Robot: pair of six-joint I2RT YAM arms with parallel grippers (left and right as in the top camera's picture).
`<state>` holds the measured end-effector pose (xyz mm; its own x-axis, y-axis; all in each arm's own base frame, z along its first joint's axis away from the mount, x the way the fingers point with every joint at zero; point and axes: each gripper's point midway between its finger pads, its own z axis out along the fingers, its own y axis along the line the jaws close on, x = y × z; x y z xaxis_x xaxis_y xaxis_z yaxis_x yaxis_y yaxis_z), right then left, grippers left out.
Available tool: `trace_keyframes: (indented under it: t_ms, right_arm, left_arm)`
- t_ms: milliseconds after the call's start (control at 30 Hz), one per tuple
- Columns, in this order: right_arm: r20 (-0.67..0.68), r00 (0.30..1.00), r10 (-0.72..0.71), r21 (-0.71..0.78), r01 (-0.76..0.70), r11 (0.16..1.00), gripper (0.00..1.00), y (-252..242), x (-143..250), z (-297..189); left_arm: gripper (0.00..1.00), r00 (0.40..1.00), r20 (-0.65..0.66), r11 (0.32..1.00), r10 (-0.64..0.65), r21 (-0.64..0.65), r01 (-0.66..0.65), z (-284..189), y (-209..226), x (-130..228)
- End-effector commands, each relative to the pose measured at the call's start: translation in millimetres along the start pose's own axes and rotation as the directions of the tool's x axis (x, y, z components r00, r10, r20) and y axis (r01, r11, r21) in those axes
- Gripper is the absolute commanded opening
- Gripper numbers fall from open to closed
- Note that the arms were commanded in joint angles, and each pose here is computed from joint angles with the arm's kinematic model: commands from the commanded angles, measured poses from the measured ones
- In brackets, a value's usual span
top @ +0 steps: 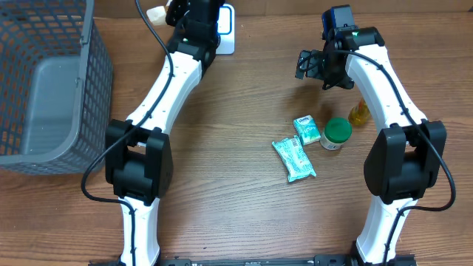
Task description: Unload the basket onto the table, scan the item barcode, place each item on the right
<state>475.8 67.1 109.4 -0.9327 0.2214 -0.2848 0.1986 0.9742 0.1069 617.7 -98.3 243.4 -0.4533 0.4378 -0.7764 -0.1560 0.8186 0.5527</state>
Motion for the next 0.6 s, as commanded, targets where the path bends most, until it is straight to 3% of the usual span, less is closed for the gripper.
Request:
trace_keyframes:
  t_ms: [0, 367, 567]
  right_arm:
    - [0.047, 0.999, -0.009, -0.004, 0.010, 1.000, 1.00, 2, -9, -16]
    - [0.047, 0.999, -0.009, -0.004, 0.010, 1.000, 1.00, 2, -9, -16]
    - [0.047, 0.999, -0.009, -0.004, 0.010, 1.000, 1.00, 2, -9, -16]
  left_arm:
    - [0.04, 0.999, 0.039, 1.000, 0.018, -0.002, -0.018, -12, -1, -18]
    - [0.04, 0.998, 0.009, 0.997, 0.068, 0.034, -0.068, -18, -20, -10]
    - [0.04, 0.989, -0.026, 0.976, 0.146, 0.169, -0.140, -24, -48, 7]
